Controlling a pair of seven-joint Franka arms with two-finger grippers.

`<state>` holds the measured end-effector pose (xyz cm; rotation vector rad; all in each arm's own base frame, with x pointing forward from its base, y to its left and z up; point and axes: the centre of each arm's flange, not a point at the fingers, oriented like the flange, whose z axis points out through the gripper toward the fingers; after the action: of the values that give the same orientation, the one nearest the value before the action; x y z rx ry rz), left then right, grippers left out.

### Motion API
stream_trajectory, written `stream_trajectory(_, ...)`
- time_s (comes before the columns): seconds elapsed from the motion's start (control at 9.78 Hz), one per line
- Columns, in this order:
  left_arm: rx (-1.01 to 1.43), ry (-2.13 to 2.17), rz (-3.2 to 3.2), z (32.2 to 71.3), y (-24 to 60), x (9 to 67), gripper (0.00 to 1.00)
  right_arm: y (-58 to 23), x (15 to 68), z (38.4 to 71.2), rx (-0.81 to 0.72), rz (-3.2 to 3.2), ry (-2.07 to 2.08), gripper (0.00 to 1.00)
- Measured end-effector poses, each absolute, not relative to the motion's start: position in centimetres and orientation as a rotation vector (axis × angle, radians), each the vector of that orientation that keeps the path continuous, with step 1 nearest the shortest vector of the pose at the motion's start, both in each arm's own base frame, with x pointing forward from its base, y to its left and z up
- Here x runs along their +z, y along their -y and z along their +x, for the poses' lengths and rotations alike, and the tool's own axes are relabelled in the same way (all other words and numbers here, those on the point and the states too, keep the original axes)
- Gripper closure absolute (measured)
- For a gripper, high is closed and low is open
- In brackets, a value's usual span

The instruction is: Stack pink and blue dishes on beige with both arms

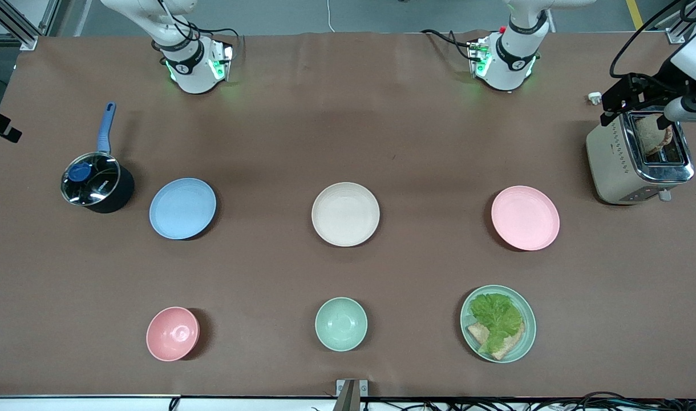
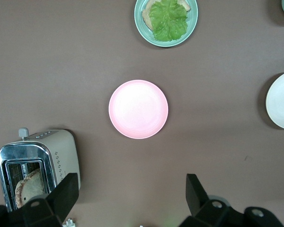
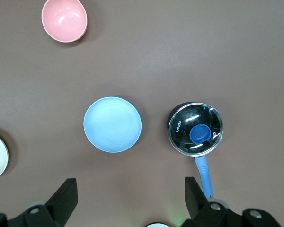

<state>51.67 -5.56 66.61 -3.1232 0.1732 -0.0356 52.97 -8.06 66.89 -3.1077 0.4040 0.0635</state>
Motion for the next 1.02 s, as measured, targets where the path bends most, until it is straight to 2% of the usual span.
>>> stream_trajectory(0.31,-0.029,-0.166,-3.124,52.0,5.0,66.5,0.00,8.1,66.9,53.0,0.063,-3.108,-0.404,0.00)
stream_trajectory(0.51,0.021,-0.117,-3.152,53.8,1.9,64.7,0.00,7.9,66.9,53.0,0.064,-3.108,-0.401,0.00)
stream_trajectory(0.61,0.087,-0.072,-3.217,55.5,-0.6,62.0,0.00,7.9,66.7,53.1,0.068,-3.108,-0.400,0.00)
stream_trajectory(0.82,0.116,-0.103,-3.330,59.7,-6.7,53.0,0.00,7.6,65.3,54.0,0.085,-3.087,-0.357,0.00)
stream_trajectory(1.02,0.104,-0.176,-3.347,61.6,-9.6,43.6,0.00,7.6,59.5,57.0,0.074,-3.053,-0.239,0.00)
